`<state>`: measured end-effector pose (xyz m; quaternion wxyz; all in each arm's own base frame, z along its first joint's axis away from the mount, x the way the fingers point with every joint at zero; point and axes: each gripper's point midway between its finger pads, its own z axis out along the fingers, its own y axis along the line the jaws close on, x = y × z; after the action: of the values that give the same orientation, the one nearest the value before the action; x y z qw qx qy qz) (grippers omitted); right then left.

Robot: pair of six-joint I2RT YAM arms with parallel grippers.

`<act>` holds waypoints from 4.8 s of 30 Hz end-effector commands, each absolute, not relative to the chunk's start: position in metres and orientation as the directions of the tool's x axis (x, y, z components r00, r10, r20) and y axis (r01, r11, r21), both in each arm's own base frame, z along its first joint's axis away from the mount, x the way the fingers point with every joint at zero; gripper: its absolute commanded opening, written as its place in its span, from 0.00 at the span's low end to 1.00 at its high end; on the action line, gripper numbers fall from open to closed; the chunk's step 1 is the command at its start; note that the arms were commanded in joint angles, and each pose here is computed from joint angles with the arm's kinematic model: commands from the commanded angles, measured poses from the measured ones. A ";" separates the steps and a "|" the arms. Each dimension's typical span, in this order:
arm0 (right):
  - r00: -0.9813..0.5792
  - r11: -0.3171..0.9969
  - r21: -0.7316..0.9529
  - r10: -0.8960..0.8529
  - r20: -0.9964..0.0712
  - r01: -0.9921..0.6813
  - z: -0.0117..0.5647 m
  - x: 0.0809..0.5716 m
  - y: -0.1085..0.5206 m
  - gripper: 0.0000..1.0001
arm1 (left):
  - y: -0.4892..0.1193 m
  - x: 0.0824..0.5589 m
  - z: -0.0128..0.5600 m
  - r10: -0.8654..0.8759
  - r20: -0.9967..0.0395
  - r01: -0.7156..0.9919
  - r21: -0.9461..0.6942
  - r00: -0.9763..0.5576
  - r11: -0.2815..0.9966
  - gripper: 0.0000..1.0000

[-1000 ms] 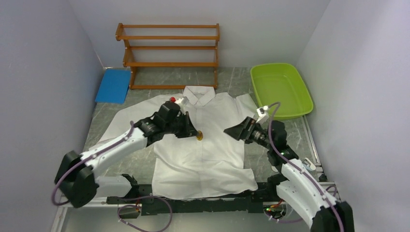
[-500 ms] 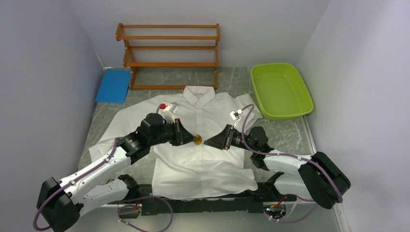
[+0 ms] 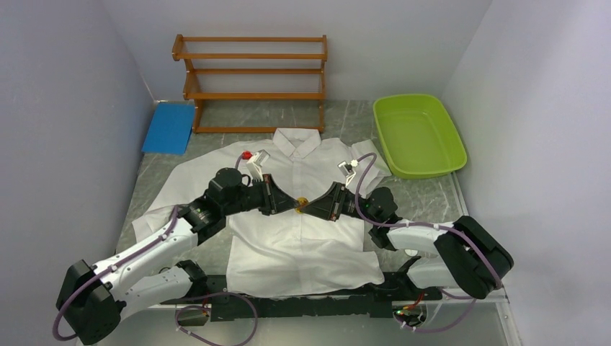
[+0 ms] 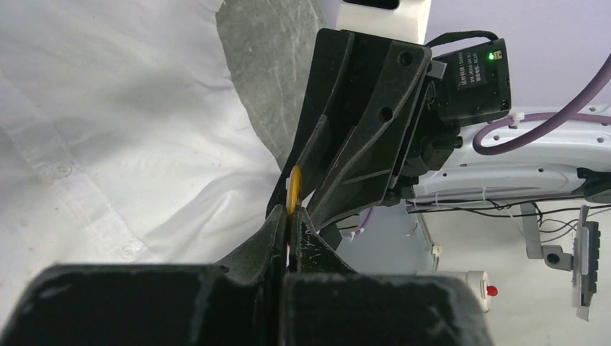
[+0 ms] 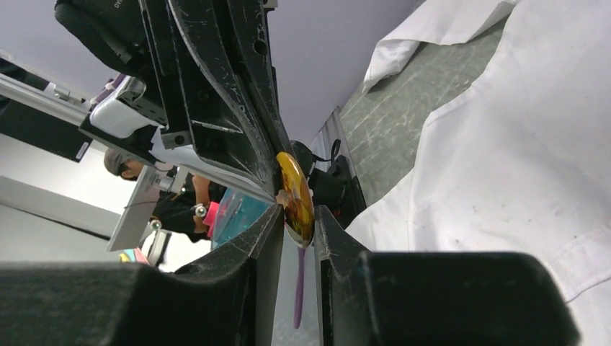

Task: Pin the brooch onto the clothing
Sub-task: Pick up the brooch from the center of the board, then adjust the brooch.

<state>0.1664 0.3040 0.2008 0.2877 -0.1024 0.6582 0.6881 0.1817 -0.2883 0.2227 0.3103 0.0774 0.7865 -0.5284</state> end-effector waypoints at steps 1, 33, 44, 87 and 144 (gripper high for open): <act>-0.751 -0.072 0.774 0.310 -0.583 -0.629 0.240 0.166 0.307 0.25 | -0.297 0.181 0.228 -0.207 -0.567 0.474 -0.800 -0.797 0.368 0.03; -0.363 0.661 0.285 0.020 -0.932 -0.695 0.194 0.214 0.239 0.00 | -0.232 0.218 0.175 -0.333 -0.381 0.131 -0.805 -0.863 0.579 0.95; 0.013 0.664 -0.334 -0.439 -0.898 -0.669 0.200 0.201 0.302 0.00 | -0.184 0.216 0.191 -0.426 -0.376 0.021 -0.770 -0.823 0.638 0.95; 0.619 0.239 -0.908 -0.785 0.029 0.345 0.295 0.176 0.312 0.00 | -0.265 0.180 0.275 -0.292 -0.409 0.372 -0.912 -0.865 0.175 0.54; 0.619 0.496 -0.866 -0.658 -0.428 -0.071 0.280 0.189 0.320 1.00 | -0.215 0.184 0.269 -0.328 -0.669 0.456 -0.715 -0.667 0.530 0.03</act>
<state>0.1872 0.3238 0.2586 0.7403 -0.5189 0.3152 -0.2887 0.1784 -0.2367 0.2669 0.3458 0.0235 0.7550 -0.5566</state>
